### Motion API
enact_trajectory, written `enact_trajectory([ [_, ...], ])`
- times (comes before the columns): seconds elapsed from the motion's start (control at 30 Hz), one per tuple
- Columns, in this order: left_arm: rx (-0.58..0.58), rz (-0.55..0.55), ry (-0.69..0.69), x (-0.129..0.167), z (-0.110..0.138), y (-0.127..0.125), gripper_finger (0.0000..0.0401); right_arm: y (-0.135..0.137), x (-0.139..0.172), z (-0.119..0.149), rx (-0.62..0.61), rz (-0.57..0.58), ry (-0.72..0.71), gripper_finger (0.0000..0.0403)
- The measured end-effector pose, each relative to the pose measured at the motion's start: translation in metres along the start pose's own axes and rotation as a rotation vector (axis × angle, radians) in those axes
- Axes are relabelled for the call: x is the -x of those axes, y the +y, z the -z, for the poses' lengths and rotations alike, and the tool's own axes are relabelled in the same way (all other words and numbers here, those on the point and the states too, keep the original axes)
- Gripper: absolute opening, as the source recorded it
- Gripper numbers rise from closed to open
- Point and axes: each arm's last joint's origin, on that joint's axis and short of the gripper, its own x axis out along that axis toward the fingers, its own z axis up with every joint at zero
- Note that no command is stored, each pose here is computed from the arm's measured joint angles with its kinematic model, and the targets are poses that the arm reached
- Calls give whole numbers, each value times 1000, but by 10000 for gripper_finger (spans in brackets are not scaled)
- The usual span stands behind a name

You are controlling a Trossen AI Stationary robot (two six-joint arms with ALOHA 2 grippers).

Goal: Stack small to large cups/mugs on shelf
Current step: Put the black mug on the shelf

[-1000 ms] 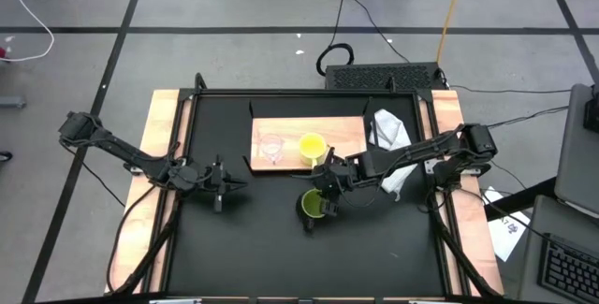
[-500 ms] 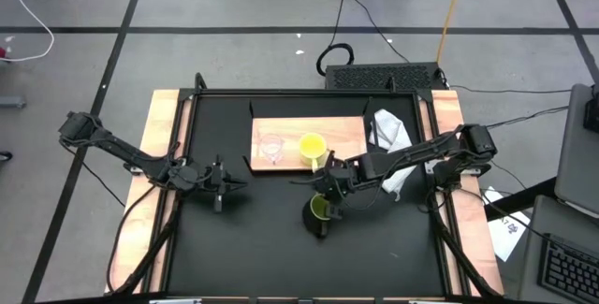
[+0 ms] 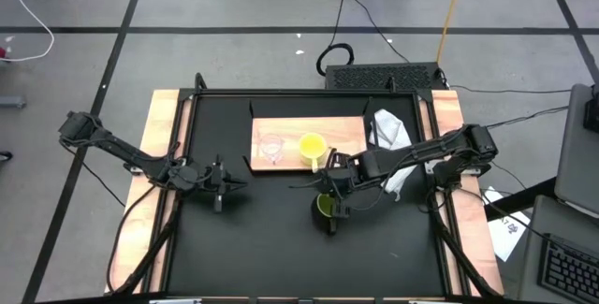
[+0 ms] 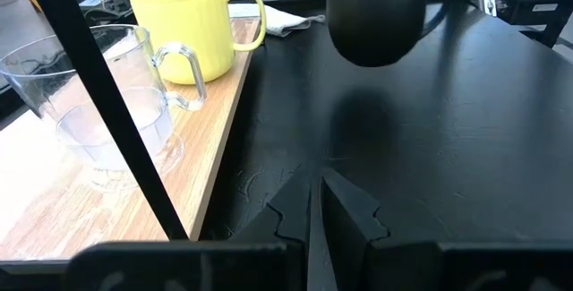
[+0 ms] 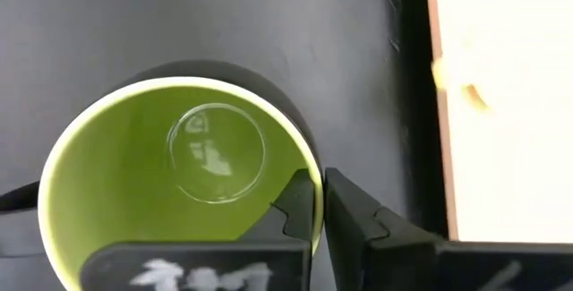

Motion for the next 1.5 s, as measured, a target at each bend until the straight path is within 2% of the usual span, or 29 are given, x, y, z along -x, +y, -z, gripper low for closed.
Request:
enact_trajectory([
  [0.27,0,0,0,0,0,0,33,-10,1,6,-3,78,77,2],
  [0.4,1,0,0,0,0,0,33,-18,2,7,42,94,110,3],
  [0.57,5,0,1,0,0,0,33,-32,12,8,24,97,103,4],
  [0.9,5,0,2,0,0,0,33,-64,48,10,25,116,-1,3],
  [1.0,5,0,2,0,0,0,33,-77,52,15,44,129,36,3],
  [1.13,1,-1,2,0,0,0,33,-93,55,20,9,147,79,3],
  [1.5,-5,-2,4,0,0,0,33,-128,57,19,-29,184,52,3],
])
